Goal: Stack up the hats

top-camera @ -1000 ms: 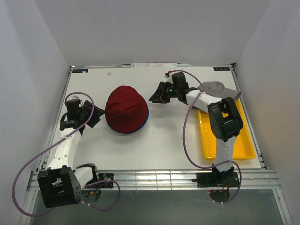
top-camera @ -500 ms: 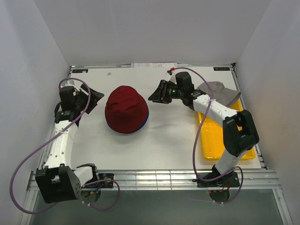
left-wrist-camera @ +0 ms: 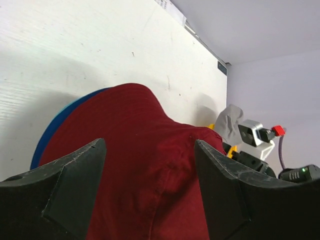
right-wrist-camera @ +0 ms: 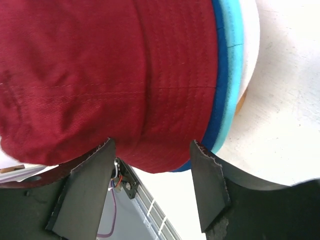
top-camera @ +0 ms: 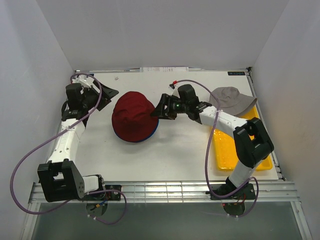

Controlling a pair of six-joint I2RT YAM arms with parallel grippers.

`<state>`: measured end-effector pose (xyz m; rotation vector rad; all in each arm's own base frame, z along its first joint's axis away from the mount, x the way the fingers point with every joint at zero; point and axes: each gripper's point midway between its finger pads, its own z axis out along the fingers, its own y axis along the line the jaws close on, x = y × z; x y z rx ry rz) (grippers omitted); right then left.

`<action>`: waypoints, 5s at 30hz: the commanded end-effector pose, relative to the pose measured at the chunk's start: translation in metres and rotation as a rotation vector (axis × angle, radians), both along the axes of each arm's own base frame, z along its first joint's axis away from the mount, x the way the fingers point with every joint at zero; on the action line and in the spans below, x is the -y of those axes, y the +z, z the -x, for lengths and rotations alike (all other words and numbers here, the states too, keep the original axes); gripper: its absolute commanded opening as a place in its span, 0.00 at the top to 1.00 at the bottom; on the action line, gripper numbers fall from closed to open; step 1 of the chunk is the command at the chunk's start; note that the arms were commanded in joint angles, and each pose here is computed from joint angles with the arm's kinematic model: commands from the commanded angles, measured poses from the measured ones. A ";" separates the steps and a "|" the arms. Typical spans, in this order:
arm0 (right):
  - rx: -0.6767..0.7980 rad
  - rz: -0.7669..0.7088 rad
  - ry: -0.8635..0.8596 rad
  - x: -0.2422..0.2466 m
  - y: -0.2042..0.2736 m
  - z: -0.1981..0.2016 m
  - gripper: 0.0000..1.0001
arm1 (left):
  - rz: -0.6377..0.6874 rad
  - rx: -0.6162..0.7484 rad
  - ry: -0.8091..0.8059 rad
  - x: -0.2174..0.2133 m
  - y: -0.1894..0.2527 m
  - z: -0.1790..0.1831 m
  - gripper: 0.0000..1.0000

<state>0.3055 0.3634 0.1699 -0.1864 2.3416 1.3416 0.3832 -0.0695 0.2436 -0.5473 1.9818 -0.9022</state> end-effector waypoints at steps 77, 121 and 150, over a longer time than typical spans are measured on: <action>-0.085 0.230 -0.891 0.343 -0.027 -0.055 0.27 | -0.042 0.141 -0.075 0.028 0.066 0.035 0.19; -0.094 0.027 -1.051 0.356 -0.056 -0.091 0.57 | -0.040 0.103 -0.067 0.027 0.050 0.033 0.21; 0.131 -0.063 -1.012 0.351 0.048 -0.108 0.92 | -0.036 0.107 -0.062 0.027 0.056 0.033 0.20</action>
